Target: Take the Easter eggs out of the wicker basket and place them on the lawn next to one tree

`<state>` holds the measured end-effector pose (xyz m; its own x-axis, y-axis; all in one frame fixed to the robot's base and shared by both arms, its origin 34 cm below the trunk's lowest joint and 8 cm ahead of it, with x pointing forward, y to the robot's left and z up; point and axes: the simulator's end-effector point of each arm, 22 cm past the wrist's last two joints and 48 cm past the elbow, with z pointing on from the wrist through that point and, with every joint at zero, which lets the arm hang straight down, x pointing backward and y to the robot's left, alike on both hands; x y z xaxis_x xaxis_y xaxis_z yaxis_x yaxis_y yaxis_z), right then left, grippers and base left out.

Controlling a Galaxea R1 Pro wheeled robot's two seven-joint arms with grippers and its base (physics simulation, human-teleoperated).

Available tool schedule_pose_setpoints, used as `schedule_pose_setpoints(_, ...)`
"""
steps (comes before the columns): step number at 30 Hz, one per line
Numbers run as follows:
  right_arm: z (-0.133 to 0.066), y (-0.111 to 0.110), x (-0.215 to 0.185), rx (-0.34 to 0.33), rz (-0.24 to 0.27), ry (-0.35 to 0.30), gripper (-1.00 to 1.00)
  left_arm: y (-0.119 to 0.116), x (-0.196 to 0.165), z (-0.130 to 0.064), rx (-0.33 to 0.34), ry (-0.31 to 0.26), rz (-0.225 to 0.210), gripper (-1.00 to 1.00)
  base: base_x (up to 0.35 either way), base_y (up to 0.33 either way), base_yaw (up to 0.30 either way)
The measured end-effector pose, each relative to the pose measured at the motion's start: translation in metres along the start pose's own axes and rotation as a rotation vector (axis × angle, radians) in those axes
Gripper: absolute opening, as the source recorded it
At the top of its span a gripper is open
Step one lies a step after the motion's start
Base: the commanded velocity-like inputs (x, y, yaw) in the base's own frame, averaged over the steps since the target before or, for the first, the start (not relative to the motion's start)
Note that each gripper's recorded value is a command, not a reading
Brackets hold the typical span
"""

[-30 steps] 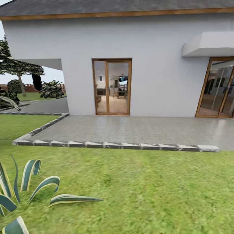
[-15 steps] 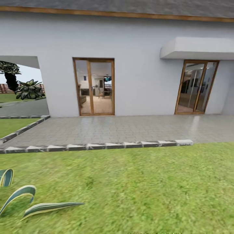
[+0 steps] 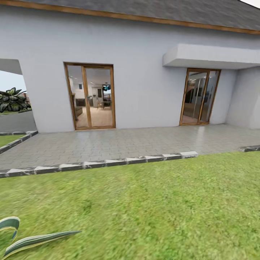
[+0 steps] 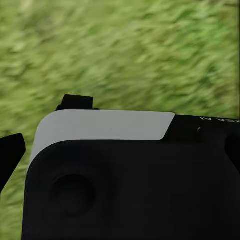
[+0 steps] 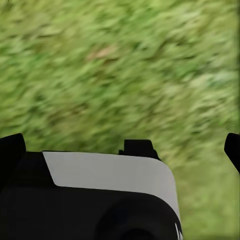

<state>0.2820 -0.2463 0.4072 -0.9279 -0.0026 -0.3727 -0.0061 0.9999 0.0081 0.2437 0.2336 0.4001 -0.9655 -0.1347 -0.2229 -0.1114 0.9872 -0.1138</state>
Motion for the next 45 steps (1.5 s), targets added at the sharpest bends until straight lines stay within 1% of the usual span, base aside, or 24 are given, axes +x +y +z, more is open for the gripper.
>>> schedule_pose_setpoints(21, 0.0000, -0.0008, -0.0006, 0.001, 0.000, -0.002, 1.00, 0.0002, -0.0002, 0.0000, -0.001, 0.000, 0.000, 1.00, 0.007, 0.000, -0.013)
schedule_pose_setpoints(33, 0.0000, -0.0015, -0.0026, 0.002, -0.001, -0.007, 1.00, -0.0002, -0.0022, -0.0001, 0.000, -0.006, 0.001, 1.00, 0.000, 0.000, -0.250)
schedule_pose_setpoints(37, -0.0001, -0.0080, -0.0027, 0.010, -0.001, -0.007, 1.00, -0.0001, -0.0024, -0.0001, 0.000, -0.006, 0.001, 1.00, 0.000, 0.000, -0.272)
schedule_pose_setpoints(45, -0.0001, -0.0095, -0.0027, 0.012, -0.002, -0.007, 1.00, -0.0001, -0.0024, -0.0001, 0.000, -0.006, 0.001, 1.00, 0.000, 0.000, -0.272)
